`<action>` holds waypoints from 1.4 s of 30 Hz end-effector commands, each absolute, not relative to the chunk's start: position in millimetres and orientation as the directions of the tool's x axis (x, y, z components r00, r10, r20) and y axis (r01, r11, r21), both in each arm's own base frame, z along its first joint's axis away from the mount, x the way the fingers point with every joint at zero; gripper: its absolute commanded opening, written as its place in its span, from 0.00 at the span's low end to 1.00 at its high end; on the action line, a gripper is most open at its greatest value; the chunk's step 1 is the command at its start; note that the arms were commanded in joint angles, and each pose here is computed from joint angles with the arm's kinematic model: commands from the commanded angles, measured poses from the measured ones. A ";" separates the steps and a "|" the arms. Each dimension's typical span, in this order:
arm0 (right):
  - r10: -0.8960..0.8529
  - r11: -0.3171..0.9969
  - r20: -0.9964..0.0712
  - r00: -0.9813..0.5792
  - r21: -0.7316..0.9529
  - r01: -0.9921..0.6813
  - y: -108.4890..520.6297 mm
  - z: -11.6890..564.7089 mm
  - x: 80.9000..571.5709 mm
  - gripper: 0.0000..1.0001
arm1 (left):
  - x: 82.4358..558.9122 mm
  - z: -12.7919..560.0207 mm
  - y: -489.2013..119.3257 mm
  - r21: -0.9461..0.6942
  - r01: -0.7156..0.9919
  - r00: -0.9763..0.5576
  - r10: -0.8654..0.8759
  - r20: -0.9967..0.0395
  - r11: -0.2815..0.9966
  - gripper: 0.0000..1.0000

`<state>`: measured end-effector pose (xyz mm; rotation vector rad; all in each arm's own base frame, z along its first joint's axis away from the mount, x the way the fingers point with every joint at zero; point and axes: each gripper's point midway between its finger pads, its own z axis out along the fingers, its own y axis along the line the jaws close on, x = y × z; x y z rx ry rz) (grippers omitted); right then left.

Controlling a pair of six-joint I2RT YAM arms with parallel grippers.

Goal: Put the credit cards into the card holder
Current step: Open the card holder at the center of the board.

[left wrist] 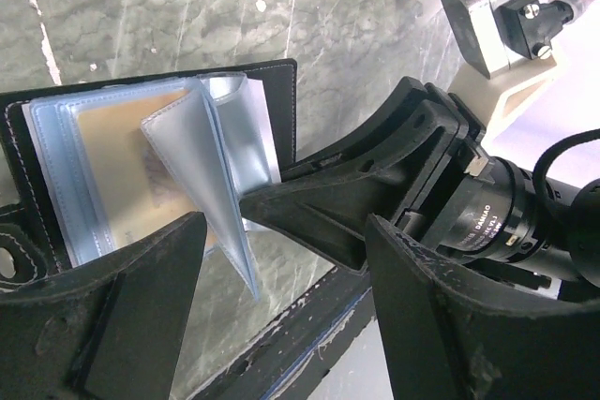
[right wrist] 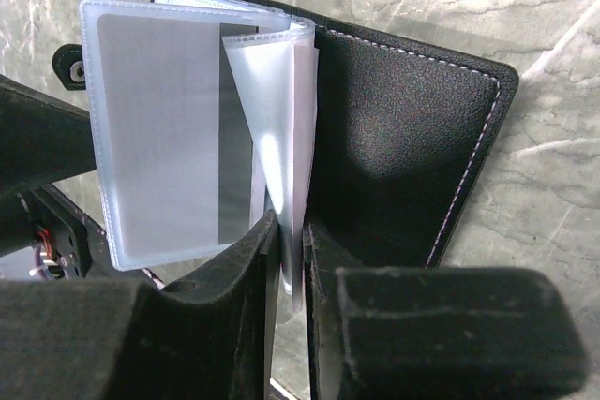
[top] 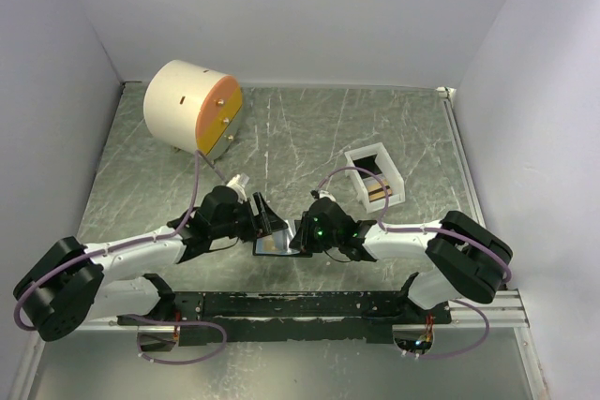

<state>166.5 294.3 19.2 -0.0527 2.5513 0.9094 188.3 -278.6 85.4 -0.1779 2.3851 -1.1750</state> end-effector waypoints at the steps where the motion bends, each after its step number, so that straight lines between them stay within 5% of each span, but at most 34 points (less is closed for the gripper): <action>1: 0.103 0.790 -0.392 -0.914 0.591 -0.165 291.8 12.8 164.4 0.16 | 187.3 96.5 -287.3 -0.818 0.112 -0.885 -0.318 -0.341 0.564 0.79; 21: 0.123 0.811 -0.472 -0.873 0.554 -0.186 280.7 36.5 175.7 0.39 | 192.4 107.0 -303.7 -0.841 0.149 -0.893 -0.295 -0.340 0.520 0.77; 33: 0.138 0.924 -0.570 -0.810 0.370 -0.103 233.5 45.4 192.8 0.32 | 199.4 109.6 -322.9 -0.843 0.179 -0.901 -0.259 -0.347 0.508 0.76; 42: 0.165 0.957 -0.713 -0.681 0.282 -0.064 200.0 109.5 225.7 0.42 | 201.6 97.8 -334.7 -0.830 0.197 -0.906 -0.227 -0.358 0.522 0.76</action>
